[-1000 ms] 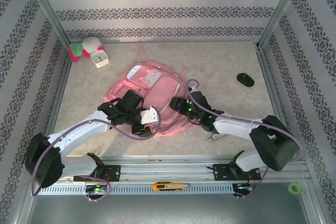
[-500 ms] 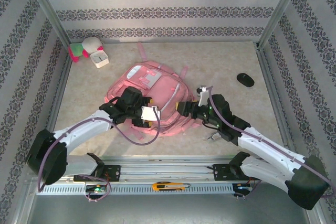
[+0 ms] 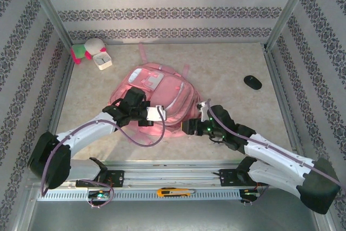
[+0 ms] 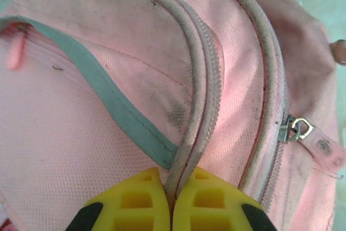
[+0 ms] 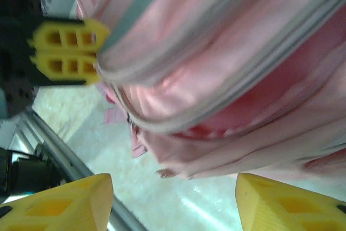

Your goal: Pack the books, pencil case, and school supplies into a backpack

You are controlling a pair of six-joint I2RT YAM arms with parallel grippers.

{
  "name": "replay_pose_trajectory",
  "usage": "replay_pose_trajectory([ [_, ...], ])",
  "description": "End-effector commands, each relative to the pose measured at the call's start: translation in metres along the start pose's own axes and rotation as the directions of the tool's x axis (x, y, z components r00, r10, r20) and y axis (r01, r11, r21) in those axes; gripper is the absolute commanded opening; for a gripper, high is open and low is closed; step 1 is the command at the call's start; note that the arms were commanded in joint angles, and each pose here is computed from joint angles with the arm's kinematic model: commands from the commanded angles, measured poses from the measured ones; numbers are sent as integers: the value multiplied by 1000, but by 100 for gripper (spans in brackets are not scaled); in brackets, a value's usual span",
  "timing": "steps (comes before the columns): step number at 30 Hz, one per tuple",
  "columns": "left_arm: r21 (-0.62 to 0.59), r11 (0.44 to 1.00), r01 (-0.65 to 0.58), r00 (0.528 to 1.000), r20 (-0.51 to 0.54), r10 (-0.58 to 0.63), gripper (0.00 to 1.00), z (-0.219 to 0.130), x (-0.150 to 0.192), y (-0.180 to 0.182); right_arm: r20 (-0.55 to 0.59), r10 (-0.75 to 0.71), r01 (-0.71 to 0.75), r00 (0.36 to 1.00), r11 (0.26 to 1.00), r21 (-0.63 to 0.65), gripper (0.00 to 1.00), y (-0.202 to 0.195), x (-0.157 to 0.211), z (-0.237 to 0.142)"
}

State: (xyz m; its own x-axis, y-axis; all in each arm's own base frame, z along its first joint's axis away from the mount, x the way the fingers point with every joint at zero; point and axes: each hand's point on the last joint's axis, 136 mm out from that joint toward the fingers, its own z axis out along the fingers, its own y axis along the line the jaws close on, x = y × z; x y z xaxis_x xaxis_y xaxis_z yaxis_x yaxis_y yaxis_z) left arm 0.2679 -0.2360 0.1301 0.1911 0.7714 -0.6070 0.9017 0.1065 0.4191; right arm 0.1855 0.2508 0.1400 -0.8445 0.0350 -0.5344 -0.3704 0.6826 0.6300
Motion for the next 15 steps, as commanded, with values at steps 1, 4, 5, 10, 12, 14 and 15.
replay_pose_trajectory([
  [1, -7, 988, 155, 983, 103, -153, 0, -12, -24, 12, -9, 40, -39, 999, 999, 24, 61, 19, 5, 4],
  [4, 26, 968, 249, 962, 109, -251, 0, -12, -29, 13, 37, 64, -67, 997, 994, 81, 61, 23, 5, 10],
  [5, 42, 960, 277, 954, 111, -280, 0, -12, -32, 12, 62, 66, -73, 996, 992, 105, 61, 22, 3, 11],
  [10, 71, 928, 366, 923, 98, -371, 0, -12, -33, 11, 114, 81, -100, 990, 980, 172, 61, 19, -4, 25],
  [12, 86, 920, 383, 917, 88, -390, 0, -13, -33, 9, 116, 61, -84, 991, 975, 205, 61, 20, -4, 33],
  [14, 104, 916, 387, 915, 79, -396, 0, -14, -34, 6, 121, 49, -77, 991, 970, 229, 61, 21, -6, 40],
  [15, 110, 915, 388, 914, 77, -397, 0, -14, -34, 6, 130, 40, -72, 991, 966, 248, 61, 20, -8, 42],
])
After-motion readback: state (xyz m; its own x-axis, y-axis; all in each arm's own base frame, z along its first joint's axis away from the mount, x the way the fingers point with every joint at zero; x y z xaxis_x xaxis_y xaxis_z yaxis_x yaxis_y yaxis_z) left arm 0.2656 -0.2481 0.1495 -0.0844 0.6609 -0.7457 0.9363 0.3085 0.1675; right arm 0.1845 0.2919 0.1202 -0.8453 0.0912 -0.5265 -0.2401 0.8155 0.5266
